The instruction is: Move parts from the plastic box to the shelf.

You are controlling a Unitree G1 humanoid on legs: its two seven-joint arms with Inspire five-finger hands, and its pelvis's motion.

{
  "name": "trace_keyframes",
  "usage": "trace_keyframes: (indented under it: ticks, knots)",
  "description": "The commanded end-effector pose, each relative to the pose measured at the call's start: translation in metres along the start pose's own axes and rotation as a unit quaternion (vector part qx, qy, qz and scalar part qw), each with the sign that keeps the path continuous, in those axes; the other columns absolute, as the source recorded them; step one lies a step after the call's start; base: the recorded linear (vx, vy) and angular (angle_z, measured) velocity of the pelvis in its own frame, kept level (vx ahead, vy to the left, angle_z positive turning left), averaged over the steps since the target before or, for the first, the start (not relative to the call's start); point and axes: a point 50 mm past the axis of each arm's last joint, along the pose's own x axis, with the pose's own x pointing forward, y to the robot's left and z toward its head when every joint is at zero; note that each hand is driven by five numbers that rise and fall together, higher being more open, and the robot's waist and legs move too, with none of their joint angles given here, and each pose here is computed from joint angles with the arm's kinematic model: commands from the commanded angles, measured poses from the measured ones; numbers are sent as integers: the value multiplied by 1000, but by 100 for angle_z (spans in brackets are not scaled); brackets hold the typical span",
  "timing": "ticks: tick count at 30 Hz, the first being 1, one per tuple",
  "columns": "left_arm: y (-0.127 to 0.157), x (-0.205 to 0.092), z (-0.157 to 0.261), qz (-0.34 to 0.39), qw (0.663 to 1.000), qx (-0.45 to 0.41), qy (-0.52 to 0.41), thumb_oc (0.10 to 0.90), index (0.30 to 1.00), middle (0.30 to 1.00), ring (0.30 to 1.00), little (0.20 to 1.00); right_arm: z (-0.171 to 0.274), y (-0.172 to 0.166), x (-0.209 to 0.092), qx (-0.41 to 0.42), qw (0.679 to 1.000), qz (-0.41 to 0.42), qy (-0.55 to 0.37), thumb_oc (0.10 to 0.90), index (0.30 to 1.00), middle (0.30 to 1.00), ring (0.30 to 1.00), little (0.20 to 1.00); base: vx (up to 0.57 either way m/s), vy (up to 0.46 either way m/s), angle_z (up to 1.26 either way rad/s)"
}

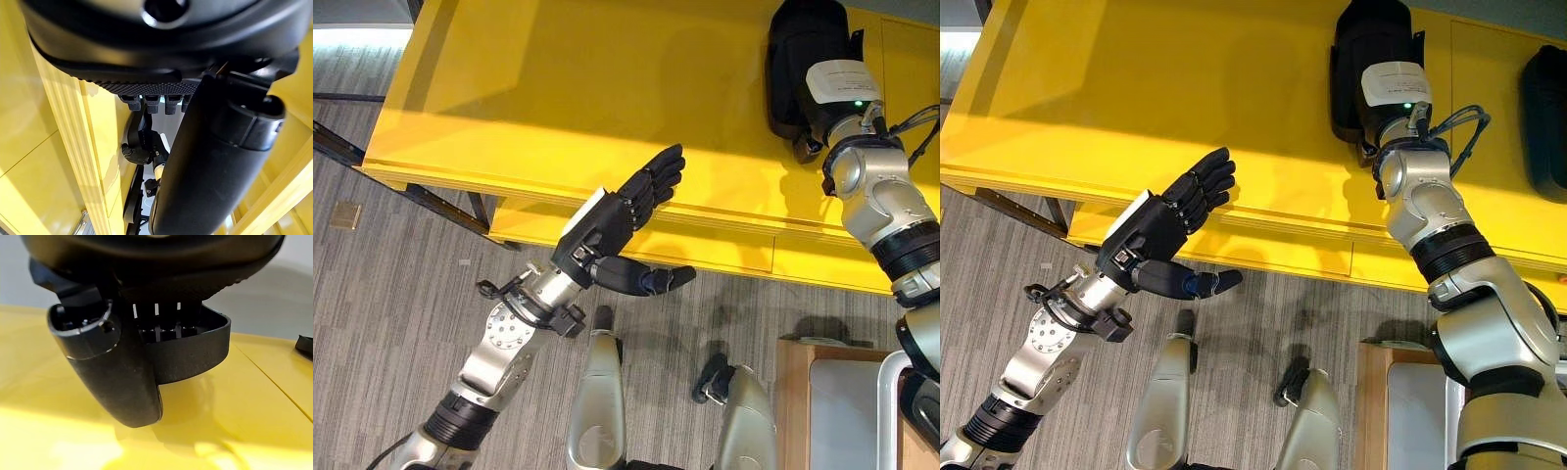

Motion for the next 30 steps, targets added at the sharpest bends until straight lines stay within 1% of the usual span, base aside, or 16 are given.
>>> trace_keyframes:
  ticks: [1, 2, 6, 11, 14, 17, 23, 26, 27, 28, 30]
  knots:
    - [-7, 12, 52, -39, 989, 23, -142, 900, 1000, 1000, 1000, 1000, -2, -14, 0, -14, 998, 63, -16, 900, 1000, 1000, 1000, 1000, -26, -6, -9]
    - [-7, 12, 52, -39, 989, 24, -142, 900, 1000, 1000, 1000, 1000, -1, -13, 0, -15, 998, 67, -17, 900, 1000, 1000, 1000, 1000, -42, -6, -9]
    - [-5, 8, 55, -33, 989, 33, -142, 900, 1000, 1000, 1000, 1000, 3, 2, -7, -26, 991, 123, -35, 900, 1000, 1000, 1000, 1000, -41, -15, -3]
    - [-4, 3, 56, -27, 989, 43, -142, 900, 1000, 1000, 1000, 1000, 7, 9, -14, -30, 990, 130, -43, 900, 1000, 1000, 1000, 1000, -18, -5, -3]
    - [-3, 2, 54, -27, 988, 45, -143, 900, 1000, 1000, 1000, 1000, 8, 11, -15, -20, 996, 79, -36, 900, 1000, 1000, 1000, 1000, -21, 4, -3]
    - [-2, 5, 53, -30, 988, 47, -143, 900, 1000, 1000, 1000, 1000, 8, 6, -11, -25, 998, 51, -21, 900, 1000, 1000, 1000, 1000, -36, 19, -10]
    - [-1, 4, 54, -21, 988, 47, -145, 900, 1000, 1000, 1000, 1000, 4, 6, -11, -29, 998, 53, -21, 900, 1000, 1000, 1000, 1000, -30, 15, -5]
    - [-1, 3, 54, -23, 988, 52, -147, 900, 1000, 1000, 1000, 1000, 0, 7, -12, -29, 999, 36, -14, 900, 1000, 1000, 1000, 1000, -11, 3, 0]
    - [-1, 4, 54, -22, 988, 51, -147, 900, 1000, 1000, 1000, 1000, 0, 4, -12, -29, 999, 16, -10, 900, 1000, 1000, 1000, 1000, 0, 0, 0]
    - [-1, 4, 54, -22, 988, 51, -148, 900, 1000, 1000, 1000, 1000, -1, 4, -12, -29, 999, 15, -9, 900, 1000, 1000, 1000, 1000, -33, 17, -3]
    - [-2, 6, 54, -23, 987, 54, -148, 900, 1000, 1000, 1000, 1000, 0, -1, -11, -24, 999, -27, -11, 900, 1000, 1000, 1000, 1000, -23, 13, -5]
